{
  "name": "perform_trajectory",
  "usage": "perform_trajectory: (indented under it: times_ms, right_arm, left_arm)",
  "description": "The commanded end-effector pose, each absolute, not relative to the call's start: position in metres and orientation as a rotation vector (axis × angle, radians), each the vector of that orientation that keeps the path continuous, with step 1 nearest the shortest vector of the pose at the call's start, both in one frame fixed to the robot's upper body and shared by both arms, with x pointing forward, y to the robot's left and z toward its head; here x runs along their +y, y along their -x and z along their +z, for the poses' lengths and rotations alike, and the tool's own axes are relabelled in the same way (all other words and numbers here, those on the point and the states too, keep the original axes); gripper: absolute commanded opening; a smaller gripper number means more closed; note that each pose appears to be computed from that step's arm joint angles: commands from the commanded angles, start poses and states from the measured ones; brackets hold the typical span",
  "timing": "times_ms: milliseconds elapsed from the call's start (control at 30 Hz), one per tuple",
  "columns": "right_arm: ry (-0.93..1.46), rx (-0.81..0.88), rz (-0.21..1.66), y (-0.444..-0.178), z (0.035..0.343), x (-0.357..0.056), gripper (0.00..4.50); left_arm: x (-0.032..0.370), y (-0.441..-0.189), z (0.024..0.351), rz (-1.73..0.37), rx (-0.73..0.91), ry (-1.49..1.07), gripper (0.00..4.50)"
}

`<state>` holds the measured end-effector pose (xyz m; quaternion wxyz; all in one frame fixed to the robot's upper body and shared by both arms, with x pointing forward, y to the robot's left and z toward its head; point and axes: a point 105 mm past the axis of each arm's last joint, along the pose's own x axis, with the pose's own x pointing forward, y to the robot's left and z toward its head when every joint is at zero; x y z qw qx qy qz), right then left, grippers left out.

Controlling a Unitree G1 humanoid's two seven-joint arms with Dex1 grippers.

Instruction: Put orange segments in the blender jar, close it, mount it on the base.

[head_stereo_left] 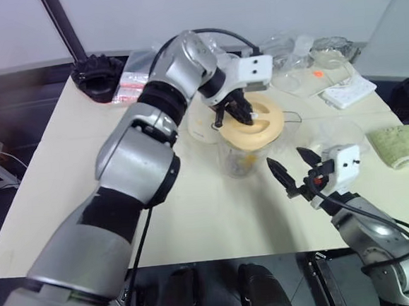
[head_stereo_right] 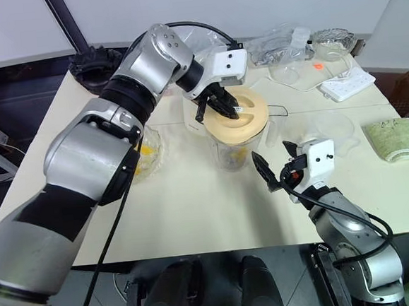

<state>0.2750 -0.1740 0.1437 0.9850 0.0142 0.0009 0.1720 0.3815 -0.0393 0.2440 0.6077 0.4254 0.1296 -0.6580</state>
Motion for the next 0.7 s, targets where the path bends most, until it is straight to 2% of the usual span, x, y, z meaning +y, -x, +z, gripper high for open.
perform_trajectory:
  times_ms: [33, 167, 633, 700]
  right_arm:
    - [-0.011, -0.057, 0.293, -0.286, 0.150, -0.180, 4.50]
    - [0.023, -0.065, 0.228, -0.311, 0.141, -0.194, 4.50]
    - [0.040, -0.128, 0.196, -0.360, 0.144, -0.195, 4.50]
    - [0.038, -0.135, 0.207, -0.360, 0.145, -0.193, 3.93]
  left_arm:
    - [-0.033, -0.386, 0.227, -1.497, 0.352, -0.987, 0.25]
    - [-0.032, -0.386, 0.219, -1.502, 0.360, -0.981, 0.25]
    - [-0.026, -0.381, 0.208, -1.561, 0.406, -1.013, 0.25]
    - [-0.025, -0.380, 0.207, -1.573, 0.417, -1.012, 0.25]
